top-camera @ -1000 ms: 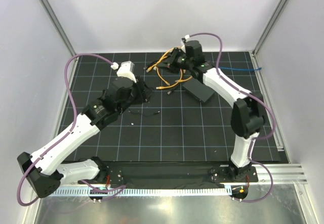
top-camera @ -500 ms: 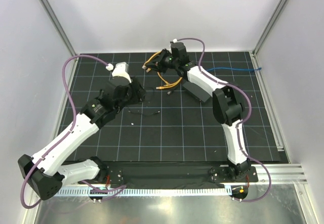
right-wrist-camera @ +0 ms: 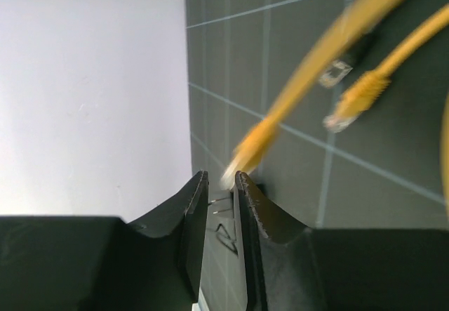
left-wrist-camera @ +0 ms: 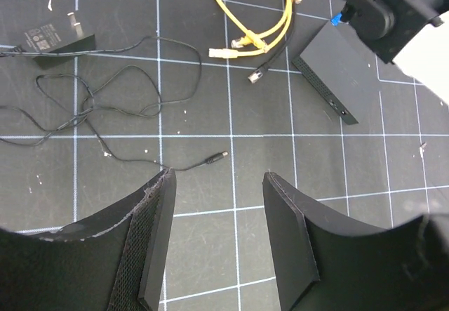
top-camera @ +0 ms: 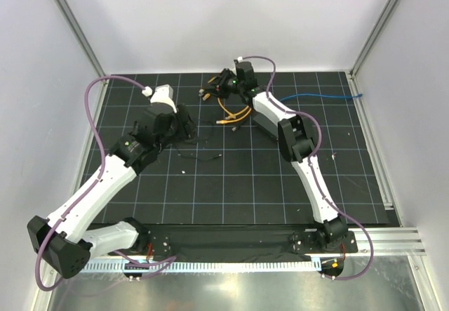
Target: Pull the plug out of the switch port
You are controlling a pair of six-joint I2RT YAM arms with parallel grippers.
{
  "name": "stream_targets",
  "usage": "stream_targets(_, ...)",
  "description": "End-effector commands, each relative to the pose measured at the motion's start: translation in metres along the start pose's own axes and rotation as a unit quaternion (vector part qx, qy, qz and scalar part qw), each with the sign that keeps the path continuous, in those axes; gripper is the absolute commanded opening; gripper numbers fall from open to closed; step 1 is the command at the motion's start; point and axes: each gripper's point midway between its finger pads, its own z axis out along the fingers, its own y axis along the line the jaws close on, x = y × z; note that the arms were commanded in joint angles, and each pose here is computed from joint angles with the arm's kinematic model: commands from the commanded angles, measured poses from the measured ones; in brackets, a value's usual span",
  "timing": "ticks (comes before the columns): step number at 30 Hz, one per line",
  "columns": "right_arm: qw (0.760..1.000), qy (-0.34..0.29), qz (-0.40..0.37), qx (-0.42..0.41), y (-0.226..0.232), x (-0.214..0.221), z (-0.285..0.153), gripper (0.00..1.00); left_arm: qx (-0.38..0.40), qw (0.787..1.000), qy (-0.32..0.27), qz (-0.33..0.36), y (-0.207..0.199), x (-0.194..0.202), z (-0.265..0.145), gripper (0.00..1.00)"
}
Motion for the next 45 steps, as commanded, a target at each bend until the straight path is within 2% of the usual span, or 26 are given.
stream_targets(1, 0.998, -0.017, -0.029, -0.053, 0.033, -0.021, -0.005, 0.29, 0.01, 1.0, -0.001, 0.009, 0.0, -0.004, -0.002, 0.57)
stream_targets(7, 0.998, -0.028, -0.027, -0.052, 0.02, -0.033, -0.004, 0.29, 0.012, 1.0, 0.014, 0.009, -0.001, -0.002, 0.008, 0.57)
stream_targets(13, 0.996, -0.03, -0.066, -0.047, 0.032, -0.032, -0.02, 0.3, 0.023, 0.999, 0.031, 0.004, -0.009, 0.004, 0.022, 0.56)
stream_targets(15, 0.994, -0.04, -0.09, -0.038, 0.051, -0.037, -0.036, 0.31, 0.031, 0.998, 0.046, 0.0, -0.015, 0.01, 0.032, 0.56)
stream_targets(18, 0.99, -0.051, -0.135, -0.004, 0.05, -0.046, -0.057, 0.31, 0.044, 0.997, 0.064, -0.004, -0.026, 0.013, 0.044, 0.54)
stream_targets(21, 0.988, -0.06, -0.144, 0.011, 0.05, -0.061, -0.083, 0.31, 0.059, 0.996, 0.065, -0.011, -0.035, 0.011, 0.055, 0.53)
stream_targets(22, 0.988, -0.058, -0.14, 0.027, 0.033, -0.063, -0.09, 0.31, 0.071, 0.995, 0.066, -0.018, -0.043, 0.011, 0.063, 0.52)
stream_targets(24, 0.986, -0.082, -0.145, 0.033, 0.034, -0.082, -0.116, 0.32, 0.086, 0.994, 0.07, -0.024, -0.053, 0.01, 0.073, 0.49)
stream_targets(26, 0.985, -0.088, -0.134, 0.062, 0.003, -0.09, -0.138, 0.32, 0.119, 0.988, 0.089, -0.031, -0.074, 0.014, 0.088, 0.44)
stream_targets(33, 0.986, -0.082, -0.128, 0.072, -0.035, -0.112, -0.186, 0.32, 0.136, 0.984, 0.111, -0.025, -0.12, 0.021, 0.144, 0.43)
stream_targets(34, 0.986, -0.086, -0.118, 0.082, -0.052, -0.118, -0.198, 0.32, 0.142, 0.983, 0.115, -0.023, -0.128, 0.026, 0.149, 0.43)
stream_targets(35, 0.986, -0.088, -0.116, 0.082, -0.058, -0.12, -0.203, 0.32, 0.139, 0.982, 0.128, -0.021, -0.132, 0.039, 0.164, 0.43)
stream_targets(37, 0.988, -0.087, -0.104, 0.078, -0.075, -0.122, -0.211, 0.32, 0.154, 0.98, 0.121, -0.022, -0.152, 0.034, 0.173, 0.43)
stream_targets(40, 0.99, -0.079, -0.083, 0.081, -0.102, -0.13, -0.227, 0.32, 0.164, 0.978, 0.131, -0.016, -0.173, 0.049, 0.194, 0.43)
stream_targets(45, 0.988, -0.052, -0.087, 0.118, -0.129, -0.125, -0.232, 0.32, 0.179, 0.974, 0.135, -0.025, -0.195, 0.068, 0.222, 0.43)
